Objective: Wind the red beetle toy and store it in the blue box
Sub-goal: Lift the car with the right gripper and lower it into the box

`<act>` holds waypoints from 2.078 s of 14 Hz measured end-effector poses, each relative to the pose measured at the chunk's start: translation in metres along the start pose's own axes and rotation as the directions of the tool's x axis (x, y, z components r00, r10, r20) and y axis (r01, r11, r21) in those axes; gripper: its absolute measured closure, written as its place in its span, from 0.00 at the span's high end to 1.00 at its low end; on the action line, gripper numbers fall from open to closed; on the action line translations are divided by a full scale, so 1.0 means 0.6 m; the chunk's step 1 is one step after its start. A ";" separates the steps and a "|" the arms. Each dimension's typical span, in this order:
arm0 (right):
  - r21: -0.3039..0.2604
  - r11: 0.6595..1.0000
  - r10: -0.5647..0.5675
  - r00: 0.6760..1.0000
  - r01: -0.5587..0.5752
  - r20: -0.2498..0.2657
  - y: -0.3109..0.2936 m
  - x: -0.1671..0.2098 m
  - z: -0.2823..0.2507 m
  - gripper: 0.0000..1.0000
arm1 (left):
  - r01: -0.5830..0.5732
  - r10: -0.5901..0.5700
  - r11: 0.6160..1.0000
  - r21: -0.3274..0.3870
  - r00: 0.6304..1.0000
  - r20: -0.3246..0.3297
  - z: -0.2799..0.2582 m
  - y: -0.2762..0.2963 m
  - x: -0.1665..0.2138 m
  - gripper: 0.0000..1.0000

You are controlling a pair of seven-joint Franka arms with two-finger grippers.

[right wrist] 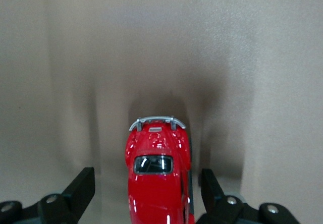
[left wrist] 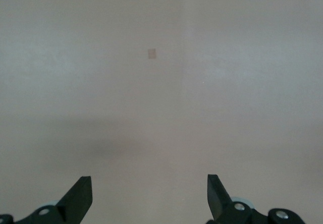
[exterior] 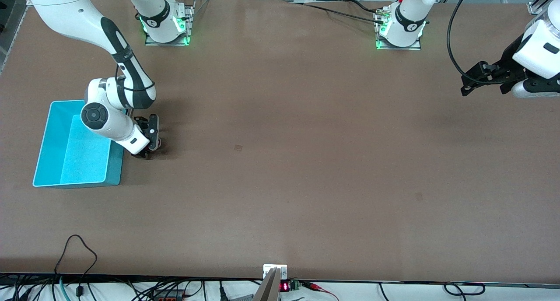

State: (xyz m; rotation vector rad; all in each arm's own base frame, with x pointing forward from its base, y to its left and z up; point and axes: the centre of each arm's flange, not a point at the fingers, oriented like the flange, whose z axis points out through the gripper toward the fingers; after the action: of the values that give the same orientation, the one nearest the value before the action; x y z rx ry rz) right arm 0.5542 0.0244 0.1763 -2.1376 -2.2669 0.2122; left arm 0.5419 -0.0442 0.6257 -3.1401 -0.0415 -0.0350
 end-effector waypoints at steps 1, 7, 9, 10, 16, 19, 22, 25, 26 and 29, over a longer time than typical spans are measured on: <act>-0.007 1.000 -0.005 1.000 0.005 0.000 0.002 -0.001 -0.004 0.86 | -0.018 0.018 1.000 0.000 1.000 0.000 0.000 0.000 0.000 1.00; -0.099 0.994 0.045 0.998 -0.049 -0.044 0.025 -0.004 -0.070 0.44 | -0.049 0.049 0.999 0.022 0.999 -0.004 -0.002 -0.001 0.000 1.00; -0.132 0.983 0.117 0.988 -0.130 -0.099 0.036 -0.008 -0.107 0.44 | -0.052 0.052 0.998 0.023 0.999 -0.004 -0.002 -0.001 0.000 1.00; -0.147 0.970 0.175 0.977 -0.192 -0.123 0.041 -0.011 -0.128 0.44 | -0.053 0.053 0.998 0.024 0.999 -0.005 -0.002 -0.001 0.000 1.00; -0.111 0.615 0.735 0.619 -0.780 -0.277 0.045 -0.097 -0.247 0.44 | -0.055 0.056 0.998 0.024 0.998 -0.006 -0.005 -0.001 0.000 1.00; -0.038 0.404 0.874 0.398 -0.914 -0.278 0.045 -0.162 -0.263 0.44 | -0.056 0.056 0.998 0.024 0.998 -0.002 -0.005 -0.001 -0.001 1.00; 0.048 0.198 0.961 0.184 -0.979 -0.207 0.032 -0.238 -0.273 0.44 | -0.057 0.057 0.998 0.025 0.998 -0.001 -0.005 0.000 -0.001 1.00; 0.093 0.016 0.988 0.001 -0.996 -0.153 0.004 -0.329 -0.251 0.44 | -0.059 0.059 0.998 0.025 0.998 -0.001 -0.005 0.001 -0.001 1.00; 0.101 -0.020 0.990 -0.034 -0.995 -0.135 -0.006 -0.357 -0.235 0.44 | -0.059 0.059 0.998 0.025 0.998 -0.001 -0.005 0.001 -0.001 1.00; 0.118 -0.067 0.994 -0.077 -0.991 -0.082 -0.017 -0.395 -0.168 0.44 | -0.059 0.059 0.998 0.025 0.998 -0.001 -0.005 0.001 -0.001 1.00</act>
State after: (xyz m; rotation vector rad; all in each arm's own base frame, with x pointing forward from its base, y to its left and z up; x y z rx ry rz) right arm 0.5700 -0.2034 0.2963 -3.1102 0.0252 0.0352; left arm 0.5411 -0.0450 0.6287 -3.1148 0.0509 -0.0361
